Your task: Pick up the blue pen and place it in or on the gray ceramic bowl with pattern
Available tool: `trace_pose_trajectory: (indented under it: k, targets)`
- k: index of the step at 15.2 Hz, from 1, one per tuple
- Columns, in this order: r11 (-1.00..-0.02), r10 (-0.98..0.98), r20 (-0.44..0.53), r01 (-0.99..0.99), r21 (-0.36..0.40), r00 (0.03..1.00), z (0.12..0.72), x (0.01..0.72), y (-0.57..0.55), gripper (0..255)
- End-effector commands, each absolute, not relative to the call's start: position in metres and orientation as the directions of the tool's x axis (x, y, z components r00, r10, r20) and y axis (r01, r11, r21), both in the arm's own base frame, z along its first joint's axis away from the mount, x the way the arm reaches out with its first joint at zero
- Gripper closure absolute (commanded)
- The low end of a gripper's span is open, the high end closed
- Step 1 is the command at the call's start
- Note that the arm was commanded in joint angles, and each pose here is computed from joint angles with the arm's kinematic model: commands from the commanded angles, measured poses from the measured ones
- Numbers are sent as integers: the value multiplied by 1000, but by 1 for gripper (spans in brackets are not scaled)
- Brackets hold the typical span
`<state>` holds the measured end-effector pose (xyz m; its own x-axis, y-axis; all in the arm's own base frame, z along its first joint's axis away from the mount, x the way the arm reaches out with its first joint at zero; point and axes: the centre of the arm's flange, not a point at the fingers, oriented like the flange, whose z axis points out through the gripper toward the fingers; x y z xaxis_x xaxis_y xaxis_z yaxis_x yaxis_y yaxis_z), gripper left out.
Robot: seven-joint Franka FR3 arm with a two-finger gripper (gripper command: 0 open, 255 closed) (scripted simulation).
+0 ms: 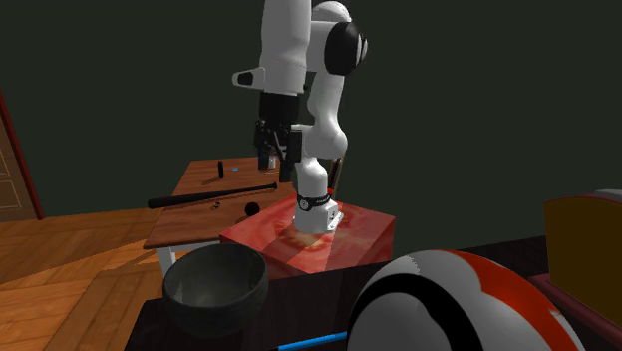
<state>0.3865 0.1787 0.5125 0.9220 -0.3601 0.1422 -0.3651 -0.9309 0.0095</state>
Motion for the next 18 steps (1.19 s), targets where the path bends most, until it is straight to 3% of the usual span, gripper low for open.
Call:
trace_pose_trajectory:
  k: [1,18]
  targets:
    - [-917,-396,138,-400,3,908,498,400,199,0]
    - [-760,-648,99,-649,-23,755,394,531,350,0]
